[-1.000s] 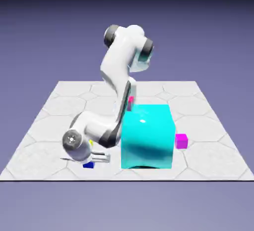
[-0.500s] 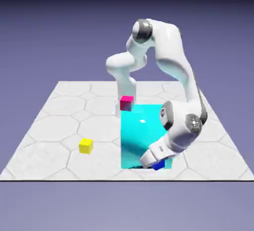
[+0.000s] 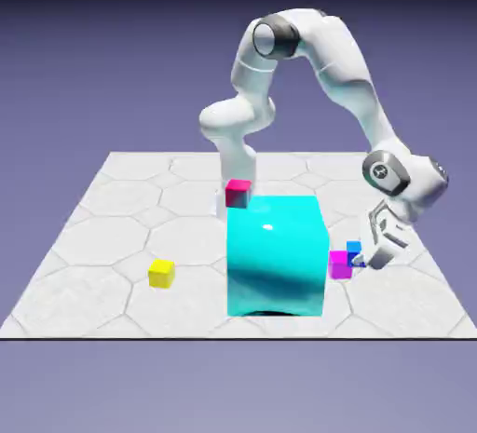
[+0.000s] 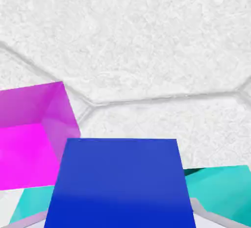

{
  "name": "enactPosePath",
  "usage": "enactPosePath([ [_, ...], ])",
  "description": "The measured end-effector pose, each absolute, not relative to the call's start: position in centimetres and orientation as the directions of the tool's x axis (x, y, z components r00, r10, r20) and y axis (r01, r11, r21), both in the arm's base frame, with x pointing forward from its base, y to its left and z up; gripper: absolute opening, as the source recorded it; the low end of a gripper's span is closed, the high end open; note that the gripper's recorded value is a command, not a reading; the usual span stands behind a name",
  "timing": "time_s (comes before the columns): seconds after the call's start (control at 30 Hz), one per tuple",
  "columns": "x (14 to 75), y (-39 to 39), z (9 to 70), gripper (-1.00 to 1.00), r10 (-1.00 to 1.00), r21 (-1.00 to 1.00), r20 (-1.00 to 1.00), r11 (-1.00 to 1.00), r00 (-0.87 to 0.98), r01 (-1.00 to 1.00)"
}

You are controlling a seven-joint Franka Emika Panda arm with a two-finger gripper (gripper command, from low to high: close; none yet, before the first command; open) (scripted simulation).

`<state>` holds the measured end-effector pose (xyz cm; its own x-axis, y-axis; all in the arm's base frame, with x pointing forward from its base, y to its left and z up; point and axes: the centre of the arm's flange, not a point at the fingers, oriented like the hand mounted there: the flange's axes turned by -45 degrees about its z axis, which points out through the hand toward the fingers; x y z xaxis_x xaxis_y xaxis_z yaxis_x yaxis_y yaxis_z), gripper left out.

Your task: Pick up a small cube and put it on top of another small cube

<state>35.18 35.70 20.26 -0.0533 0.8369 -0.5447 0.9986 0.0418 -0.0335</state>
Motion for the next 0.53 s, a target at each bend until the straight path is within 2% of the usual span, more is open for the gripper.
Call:
enactPosePath([
  [0.23,26.4,35.7,21.2,-1.00,0.708,-0.052,-0.603,0.424,-0.367,0.904],
  [0.3,27.1,35.4,21.9,-1.00,0.729,-0.002,-0.598,0.414,-0.333,0.910],
  [0.4,28.3,33.1,16.8,-1.00,0.729,-0.001,-0.599,0.413,-0.331,0.911],
  [0.43,28.4,32.7,15.9,1.00,0.729,-0.002,-0.599,0.414,-0.333,0.910],
  [0.53,28.2,33.5,17.5,1.00,0.728,0.002,-0.600,0.415,-0.331,0.910],
])
